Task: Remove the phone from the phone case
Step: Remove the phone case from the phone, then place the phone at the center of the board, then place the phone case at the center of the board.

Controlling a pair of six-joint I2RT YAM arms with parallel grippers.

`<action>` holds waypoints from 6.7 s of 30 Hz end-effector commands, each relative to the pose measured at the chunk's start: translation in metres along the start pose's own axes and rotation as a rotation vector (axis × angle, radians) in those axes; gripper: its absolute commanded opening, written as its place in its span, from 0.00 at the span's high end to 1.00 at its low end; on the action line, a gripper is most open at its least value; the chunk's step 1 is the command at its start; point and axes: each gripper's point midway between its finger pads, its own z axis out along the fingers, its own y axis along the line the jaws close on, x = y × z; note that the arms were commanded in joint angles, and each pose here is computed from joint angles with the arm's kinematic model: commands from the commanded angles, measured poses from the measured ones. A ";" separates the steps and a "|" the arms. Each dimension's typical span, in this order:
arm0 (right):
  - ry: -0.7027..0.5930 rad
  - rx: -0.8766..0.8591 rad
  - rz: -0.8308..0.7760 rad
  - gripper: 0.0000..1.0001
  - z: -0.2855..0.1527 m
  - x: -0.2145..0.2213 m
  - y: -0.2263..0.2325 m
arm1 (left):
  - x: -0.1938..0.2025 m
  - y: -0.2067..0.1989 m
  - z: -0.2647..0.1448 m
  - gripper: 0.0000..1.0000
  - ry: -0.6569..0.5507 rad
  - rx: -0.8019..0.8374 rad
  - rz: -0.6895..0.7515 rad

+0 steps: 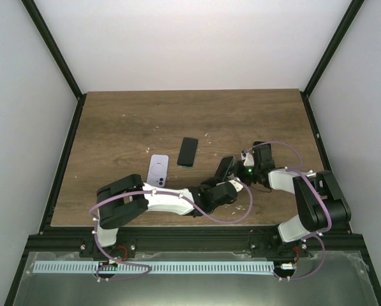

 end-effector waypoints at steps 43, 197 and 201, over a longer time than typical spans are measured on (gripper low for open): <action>-0.364 0.193 -0.028 0.99 -0.076 -0.080 -0.025 | -0.014 0.118 -0.030 1.00 -0.048 -0.267 -0.212; -0.056 0.216 -0.544 0.51 -0.123 -0.148 0.017 | 0.110 0.163 -0.108 0.12 0.278 -0.101 -0.729; -0.257 0.162 -0.711 0.50 -0.162 -0.145 0.069 | 0.145 0.171 -0.084 0.07 0.350 -0.113 -0.845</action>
